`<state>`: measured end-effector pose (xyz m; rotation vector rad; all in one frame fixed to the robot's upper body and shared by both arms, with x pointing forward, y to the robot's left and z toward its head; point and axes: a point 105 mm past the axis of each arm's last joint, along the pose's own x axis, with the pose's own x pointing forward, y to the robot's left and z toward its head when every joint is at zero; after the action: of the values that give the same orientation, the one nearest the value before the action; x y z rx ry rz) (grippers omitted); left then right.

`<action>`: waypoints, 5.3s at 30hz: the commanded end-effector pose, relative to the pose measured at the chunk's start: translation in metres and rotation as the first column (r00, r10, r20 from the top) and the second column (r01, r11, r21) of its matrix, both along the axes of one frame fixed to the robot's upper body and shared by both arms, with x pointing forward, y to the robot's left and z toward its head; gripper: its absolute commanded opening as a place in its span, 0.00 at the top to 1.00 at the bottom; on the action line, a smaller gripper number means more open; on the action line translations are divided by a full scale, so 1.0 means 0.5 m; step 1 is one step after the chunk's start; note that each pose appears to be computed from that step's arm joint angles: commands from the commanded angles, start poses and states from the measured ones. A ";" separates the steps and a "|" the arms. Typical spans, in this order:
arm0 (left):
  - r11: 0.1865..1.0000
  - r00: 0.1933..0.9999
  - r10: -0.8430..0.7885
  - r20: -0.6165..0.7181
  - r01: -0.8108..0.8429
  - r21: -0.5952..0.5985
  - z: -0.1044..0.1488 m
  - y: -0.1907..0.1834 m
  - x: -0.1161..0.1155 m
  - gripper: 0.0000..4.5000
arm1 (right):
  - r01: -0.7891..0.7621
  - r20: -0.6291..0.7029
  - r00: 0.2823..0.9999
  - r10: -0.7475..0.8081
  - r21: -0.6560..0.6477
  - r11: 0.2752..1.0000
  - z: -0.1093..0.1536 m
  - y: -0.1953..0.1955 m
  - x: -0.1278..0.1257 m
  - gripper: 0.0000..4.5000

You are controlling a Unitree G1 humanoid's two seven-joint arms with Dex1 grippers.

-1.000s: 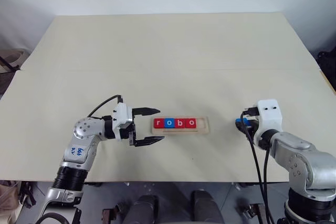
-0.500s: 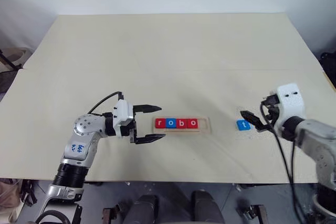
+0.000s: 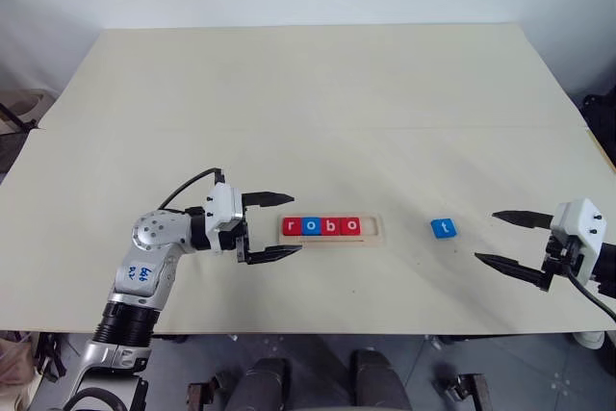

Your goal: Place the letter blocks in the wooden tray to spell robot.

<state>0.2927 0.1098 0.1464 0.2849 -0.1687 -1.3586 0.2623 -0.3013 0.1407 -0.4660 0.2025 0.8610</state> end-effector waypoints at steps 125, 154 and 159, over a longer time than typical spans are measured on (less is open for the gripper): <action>0.999 0.998 0.034 0.044 -0.033 -0.022 0.017 -0.003 -0.014 0.00 | -0.420 -0.169 0.900 0.402 -0.094 0.902 0.005 0.354 0.131 0.99; 0.998 0.998 0.059 0.030 -0.059 0.012 0.012 0.034 -0.020 0.00 | -0.318 -0.099 0.946 0.310 -0.077 0.945 0.012 0.254 0.123 0.99; 0.994 0.994 0.107 0.004 -0.107 0.035 0.011 0.075 -0.026 0.00 | -0.348 -0.016 0.937 0.348 0.029 0.937 0.051 0.226 0.078 0.96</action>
<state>0.2836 0.1458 0.1405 0.3181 -0.0850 -1.2537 0.3068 -0.1876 0.1436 -0.4630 0.2243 1.2018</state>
